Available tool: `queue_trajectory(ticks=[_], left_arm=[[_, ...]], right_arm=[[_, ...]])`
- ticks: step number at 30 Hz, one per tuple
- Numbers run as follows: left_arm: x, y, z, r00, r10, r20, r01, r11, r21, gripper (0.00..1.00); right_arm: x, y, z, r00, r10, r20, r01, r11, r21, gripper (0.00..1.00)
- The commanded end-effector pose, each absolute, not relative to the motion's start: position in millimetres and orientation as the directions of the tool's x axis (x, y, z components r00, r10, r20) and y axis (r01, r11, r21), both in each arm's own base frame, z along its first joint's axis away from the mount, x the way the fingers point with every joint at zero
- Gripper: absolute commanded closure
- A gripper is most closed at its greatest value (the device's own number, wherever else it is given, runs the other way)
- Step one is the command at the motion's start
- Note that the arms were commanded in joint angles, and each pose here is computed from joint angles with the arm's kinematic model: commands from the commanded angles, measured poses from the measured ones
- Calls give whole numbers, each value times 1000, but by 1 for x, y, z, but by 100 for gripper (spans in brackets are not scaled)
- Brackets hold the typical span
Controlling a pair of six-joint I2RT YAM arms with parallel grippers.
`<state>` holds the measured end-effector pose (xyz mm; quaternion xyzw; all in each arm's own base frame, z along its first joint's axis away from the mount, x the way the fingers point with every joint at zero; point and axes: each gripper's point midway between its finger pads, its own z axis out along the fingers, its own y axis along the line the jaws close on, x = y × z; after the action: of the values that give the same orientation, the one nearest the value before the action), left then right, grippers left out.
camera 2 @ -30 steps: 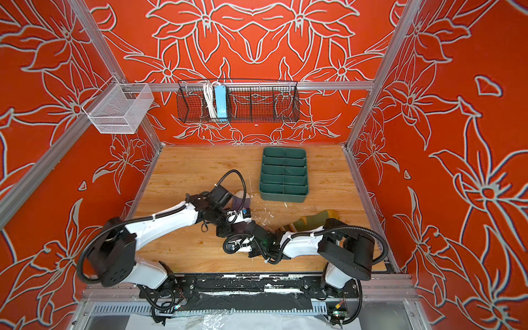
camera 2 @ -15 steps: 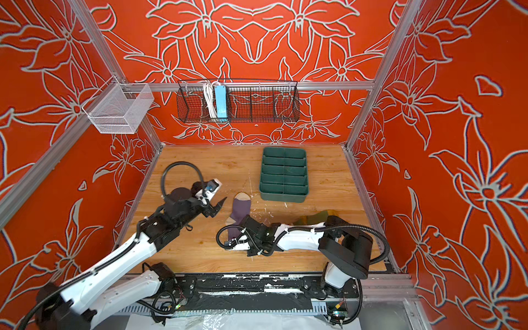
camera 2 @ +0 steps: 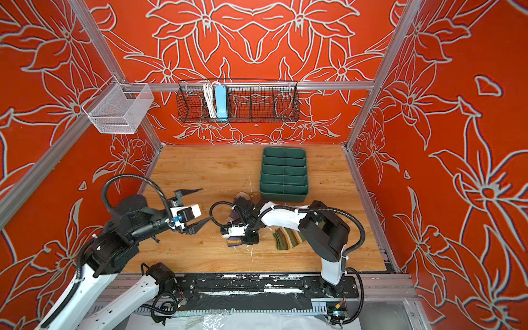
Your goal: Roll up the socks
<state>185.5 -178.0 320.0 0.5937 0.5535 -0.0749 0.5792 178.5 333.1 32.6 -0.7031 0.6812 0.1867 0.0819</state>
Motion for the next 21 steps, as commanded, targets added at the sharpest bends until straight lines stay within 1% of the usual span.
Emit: queue_trajectory(ticks=[1,3,4,7,9,12,13,16,18,21], left_arm=[[158,-190,265,429,612,-665,836,10,548,10],[158,-194,246,462,647,-606,823,-58,565,10],[157,-197,233,487,673,-556,808,-106,580,10],[156,-205,197,536,728,-428,765,-205,611,11],[151,-213,171,551,742,-383,752,-243,613,12],[150,-222,132,519,779,-351,760,-233,607,15],[154,-224,118,487,804,-342,772,-214,598,16],[170,-221,83,396,878,-268,793,-180,582,23],[184,-228,73,320,904,-285,802,-98,590,26],[190,-243,65,291,901,-322,813,-55,579,27]], right_arm=[[161,313,23,-124,-952,-281,-934,17,356,100],[169,315,20,-150,-952,-268,-929,43,369,100],[172,316,19,-158,-952,-264,-924,48,380,100],[176,320,16,-166,-951,-260,-911,47,410,98],[179,322,13,-168,-952,-256,-907,48,419,98],[178,324,10,-174,-952,-253,-899,49,435,98],[178,324,10,-177,-950,-255,-898,50,437,98],[177,325,11,-182,-946,-267,-898,49,438,98],[176,325,13,-179,-943,-281,-900,42,434,97],[177,324,14,-179,-940,-291,-903,40,427,96]])
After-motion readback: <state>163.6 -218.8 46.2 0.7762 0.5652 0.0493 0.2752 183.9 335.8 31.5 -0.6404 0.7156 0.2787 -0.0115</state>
